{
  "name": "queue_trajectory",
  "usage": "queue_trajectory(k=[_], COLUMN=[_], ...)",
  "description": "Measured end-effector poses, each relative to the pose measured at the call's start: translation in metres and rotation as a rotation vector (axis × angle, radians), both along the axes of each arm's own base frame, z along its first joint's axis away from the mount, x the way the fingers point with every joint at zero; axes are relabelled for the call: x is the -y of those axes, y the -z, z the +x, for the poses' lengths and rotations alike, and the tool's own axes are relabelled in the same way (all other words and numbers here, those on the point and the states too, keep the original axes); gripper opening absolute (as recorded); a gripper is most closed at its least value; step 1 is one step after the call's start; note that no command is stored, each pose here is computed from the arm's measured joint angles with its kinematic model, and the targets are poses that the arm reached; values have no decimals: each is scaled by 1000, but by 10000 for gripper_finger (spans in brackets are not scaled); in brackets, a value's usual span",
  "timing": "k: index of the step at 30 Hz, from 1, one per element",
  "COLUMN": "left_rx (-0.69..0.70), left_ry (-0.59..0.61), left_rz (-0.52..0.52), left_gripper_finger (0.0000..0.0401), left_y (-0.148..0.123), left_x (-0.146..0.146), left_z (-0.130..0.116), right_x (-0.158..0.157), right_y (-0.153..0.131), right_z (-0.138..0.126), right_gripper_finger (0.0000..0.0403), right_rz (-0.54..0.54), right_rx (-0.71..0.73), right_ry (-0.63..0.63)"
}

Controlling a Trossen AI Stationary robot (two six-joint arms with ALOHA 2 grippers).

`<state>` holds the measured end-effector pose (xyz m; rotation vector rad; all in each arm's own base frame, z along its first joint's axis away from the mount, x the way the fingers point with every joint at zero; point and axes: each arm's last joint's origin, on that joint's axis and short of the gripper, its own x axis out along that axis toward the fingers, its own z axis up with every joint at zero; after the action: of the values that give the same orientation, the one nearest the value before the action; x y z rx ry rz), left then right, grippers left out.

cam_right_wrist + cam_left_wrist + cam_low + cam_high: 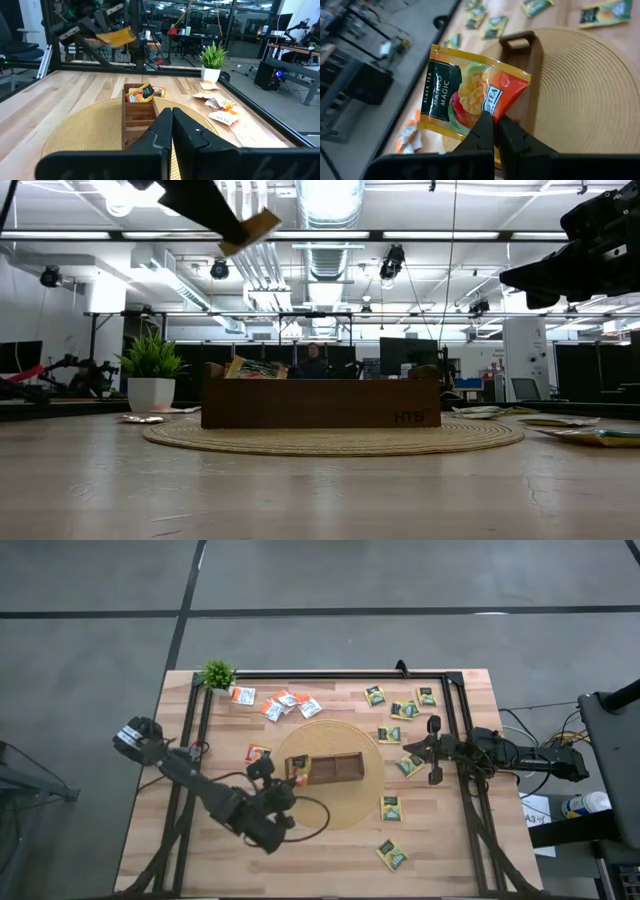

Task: Pick & Place Tea
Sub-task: Put the bottom mango tea sachet into the left section of the wooden organizer

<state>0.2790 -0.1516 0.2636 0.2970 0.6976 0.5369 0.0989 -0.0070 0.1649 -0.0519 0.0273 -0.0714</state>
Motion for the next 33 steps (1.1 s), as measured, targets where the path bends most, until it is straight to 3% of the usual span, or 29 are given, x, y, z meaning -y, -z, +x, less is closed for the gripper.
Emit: queue_trajectory(k=[4, 17, 33], left_rx=[-26, -127, -189], left_ry=[0, -23, -70], left_rz=[-42, 28, -28], left_gripper_finger=[1, 1, 4], left_y=[11, 33, 50], left_x=[-7, -21, -37], left_z=[6, 25, 39], right_x=[0, 0, 0], right_y=[0, 0, 0], right_z=[0, 0, 0], right_gripper_finger=[9, 9, 9], right_rz=[0, 0, 0], right_rx=[0, 0, 0], right_ry=[0, 0, 0])
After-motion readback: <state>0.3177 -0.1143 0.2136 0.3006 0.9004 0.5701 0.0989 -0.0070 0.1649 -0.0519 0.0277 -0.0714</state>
